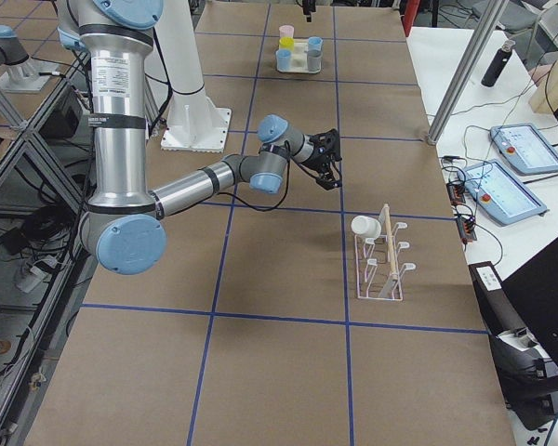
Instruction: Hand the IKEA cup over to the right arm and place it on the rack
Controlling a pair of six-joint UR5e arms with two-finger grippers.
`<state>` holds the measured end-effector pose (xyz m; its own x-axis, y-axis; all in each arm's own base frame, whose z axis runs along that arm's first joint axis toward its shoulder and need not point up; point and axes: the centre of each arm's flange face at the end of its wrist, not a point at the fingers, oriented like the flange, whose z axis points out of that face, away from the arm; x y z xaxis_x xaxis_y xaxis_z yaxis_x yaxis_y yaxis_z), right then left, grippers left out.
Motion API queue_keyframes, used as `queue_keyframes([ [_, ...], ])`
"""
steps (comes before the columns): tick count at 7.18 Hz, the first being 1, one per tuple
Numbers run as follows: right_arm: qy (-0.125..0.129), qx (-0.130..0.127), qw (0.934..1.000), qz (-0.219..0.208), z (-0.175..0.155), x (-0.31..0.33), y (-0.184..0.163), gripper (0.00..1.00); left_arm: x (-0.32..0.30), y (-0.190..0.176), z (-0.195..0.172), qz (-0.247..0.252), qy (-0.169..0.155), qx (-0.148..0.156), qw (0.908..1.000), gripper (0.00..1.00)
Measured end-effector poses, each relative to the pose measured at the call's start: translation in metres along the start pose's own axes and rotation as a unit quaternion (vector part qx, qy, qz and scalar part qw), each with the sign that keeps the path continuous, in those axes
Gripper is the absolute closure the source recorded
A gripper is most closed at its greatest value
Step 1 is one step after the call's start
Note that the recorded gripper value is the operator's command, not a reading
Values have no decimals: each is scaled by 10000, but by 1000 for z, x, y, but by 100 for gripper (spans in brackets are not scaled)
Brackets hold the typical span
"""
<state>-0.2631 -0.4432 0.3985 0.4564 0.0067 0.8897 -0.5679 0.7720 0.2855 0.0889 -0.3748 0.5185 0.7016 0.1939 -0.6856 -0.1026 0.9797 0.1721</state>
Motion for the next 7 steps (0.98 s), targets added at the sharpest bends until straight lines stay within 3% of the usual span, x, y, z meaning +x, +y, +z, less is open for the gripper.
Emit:
queue_keyframes([
  [2, -63, -77, 9997, 226, 0, -5, 2, 1, -45, 36, 37, -114, -84, -427, 9990, 0],
  [5, -112, -129, 9990, 419, 3, -11, 5, 1, -88, 42, 84, -249, -121, -591, 9979, 2],
  [6, -120, -146, 9987, 464, 4, -13, 7, 1, -92, 37, 92, -283, -117, -614, 9976, 13],
  [7, -122, -152, 9986, 483, 4, -13, 9, 1, -95, 34, 98, -347, -90, -654, 9972, 37],
])
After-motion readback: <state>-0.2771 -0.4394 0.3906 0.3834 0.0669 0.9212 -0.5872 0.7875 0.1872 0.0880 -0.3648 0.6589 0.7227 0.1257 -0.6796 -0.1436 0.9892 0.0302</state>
